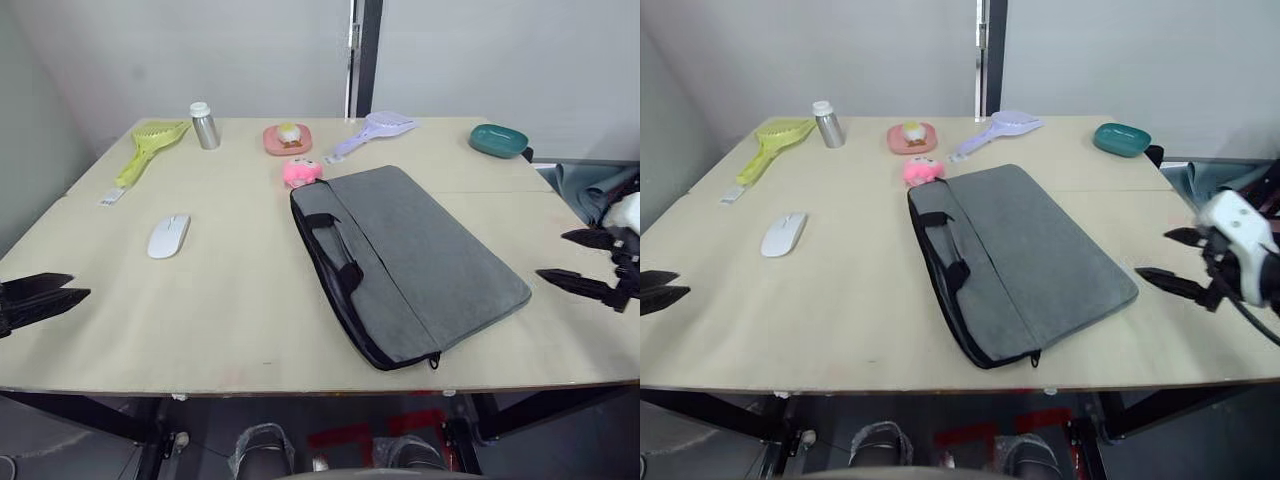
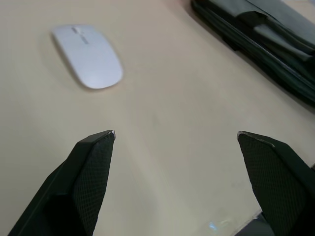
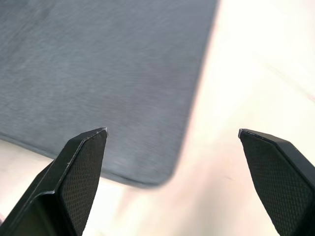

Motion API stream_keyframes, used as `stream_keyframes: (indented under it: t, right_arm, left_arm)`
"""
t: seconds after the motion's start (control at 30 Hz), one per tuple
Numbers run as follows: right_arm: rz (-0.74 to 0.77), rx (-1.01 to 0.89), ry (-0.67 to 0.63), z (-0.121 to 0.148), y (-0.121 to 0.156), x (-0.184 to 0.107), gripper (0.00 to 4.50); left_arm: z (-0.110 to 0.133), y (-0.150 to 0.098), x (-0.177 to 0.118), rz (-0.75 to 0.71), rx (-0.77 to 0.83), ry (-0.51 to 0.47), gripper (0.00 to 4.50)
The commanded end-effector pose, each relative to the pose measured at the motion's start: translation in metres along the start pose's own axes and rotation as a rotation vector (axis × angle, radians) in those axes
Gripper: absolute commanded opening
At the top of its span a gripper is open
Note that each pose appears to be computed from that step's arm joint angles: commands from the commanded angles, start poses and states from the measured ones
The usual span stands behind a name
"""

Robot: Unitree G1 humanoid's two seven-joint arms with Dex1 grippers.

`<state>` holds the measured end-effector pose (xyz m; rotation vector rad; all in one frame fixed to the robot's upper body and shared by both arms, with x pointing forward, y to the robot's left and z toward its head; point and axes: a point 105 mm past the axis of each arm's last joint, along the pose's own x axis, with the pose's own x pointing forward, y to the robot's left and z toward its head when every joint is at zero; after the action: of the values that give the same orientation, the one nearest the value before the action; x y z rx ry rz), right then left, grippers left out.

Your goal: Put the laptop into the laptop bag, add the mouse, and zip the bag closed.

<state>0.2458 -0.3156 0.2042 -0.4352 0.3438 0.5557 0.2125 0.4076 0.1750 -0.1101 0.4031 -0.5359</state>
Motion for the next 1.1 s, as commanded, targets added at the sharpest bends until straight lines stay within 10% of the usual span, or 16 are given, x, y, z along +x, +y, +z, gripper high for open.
stream_keyframes:
  t: [0.03,0.27,0.57,1.1]
  right_arm:
    - [-0.062,-0.046,-0.047,0.009,-0.01,-0.017,4.47]
    - [0.001,-0.07,-0.078,0.015,0.006,-0.003,4.47]
    - [0.259,-0.176,-0.376,0.105,0.074,0.023,4.49]
    - [0.431,-0.278,-0.486,0.152,0.13,0.035,4.49]
  left_arm:
    - [0.013,0.007,-0.014,0.045,0.044,-0.022,4.2]
    - [0.022,0.013,-0.001,0.068,0.109,-0.035,4.2]
    - [0.028,0.041,0.052,0.255,0.196,-0.084,4.35]
    - [0.033,0.046,0.165,0.402,-0.047,-0.113,4.35]
